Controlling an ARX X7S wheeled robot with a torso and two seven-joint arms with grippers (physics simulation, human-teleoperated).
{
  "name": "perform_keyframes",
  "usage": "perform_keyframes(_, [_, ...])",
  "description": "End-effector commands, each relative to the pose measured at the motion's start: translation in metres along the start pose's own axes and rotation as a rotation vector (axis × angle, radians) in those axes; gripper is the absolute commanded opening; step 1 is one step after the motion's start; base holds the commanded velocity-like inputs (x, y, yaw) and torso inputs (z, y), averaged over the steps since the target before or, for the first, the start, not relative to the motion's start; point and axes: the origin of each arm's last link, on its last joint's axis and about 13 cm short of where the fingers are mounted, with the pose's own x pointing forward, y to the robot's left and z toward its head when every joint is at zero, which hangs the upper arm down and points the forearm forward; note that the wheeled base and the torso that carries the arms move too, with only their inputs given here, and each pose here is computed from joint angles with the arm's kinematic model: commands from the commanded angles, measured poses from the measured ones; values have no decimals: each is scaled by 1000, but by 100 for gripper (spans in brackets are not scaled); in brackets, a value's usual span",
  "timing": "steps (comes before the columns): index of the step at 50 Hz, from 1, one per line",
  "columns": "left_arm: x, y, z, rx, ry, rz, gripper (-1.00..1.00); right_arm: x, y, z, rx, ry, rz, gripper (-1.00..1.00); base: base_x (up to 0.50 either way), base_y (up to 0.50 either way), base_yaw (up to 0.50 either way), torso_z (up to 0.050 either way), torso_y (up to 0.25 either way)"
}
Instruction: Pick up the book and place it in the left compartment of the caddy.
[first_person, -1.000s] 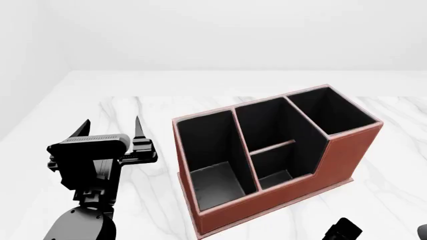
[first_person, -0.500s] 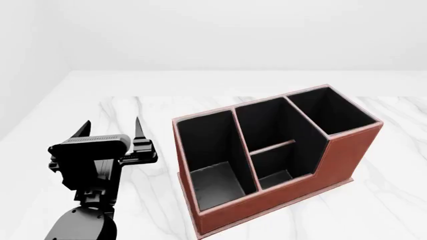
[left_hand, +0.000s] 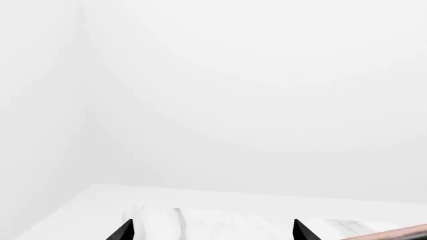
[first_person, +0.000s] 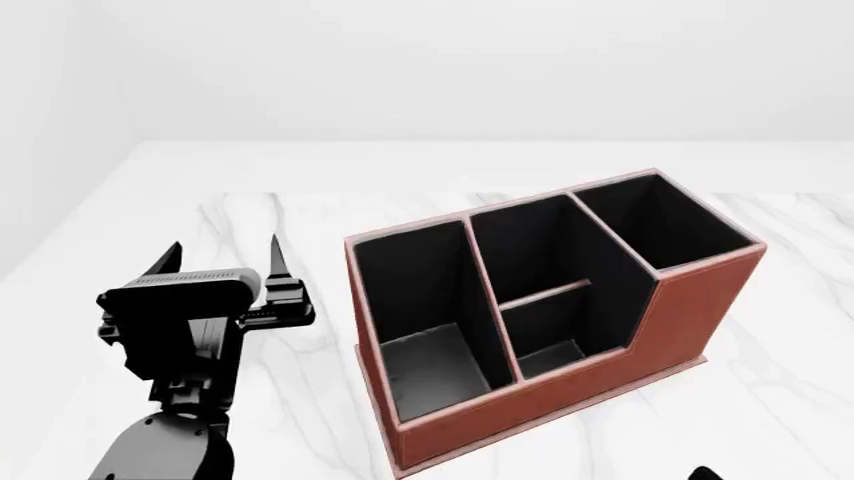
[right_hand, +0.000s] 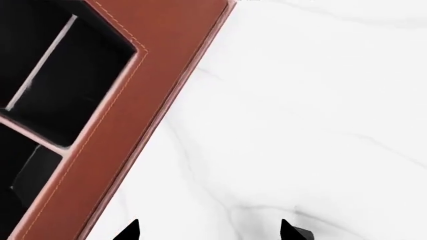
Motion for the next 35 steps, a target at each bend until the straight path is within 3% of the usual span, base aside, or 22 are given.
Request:
perform_keyframes(1, [0,0,-1,-3,3,2,100,-12,8,4,-50,-6,14,100,0,0,0,0,0])
perform_keyframes(17, [0,0,-3,-3,9,1,100,-27,14,14,-94,-30,22,100,0,0,0,0,0])
perform_keyframes(35, [1,-2,-5,-9,15,-2,100,-20,-9,-8,58,74,-40,100,0,0,0,0,0])
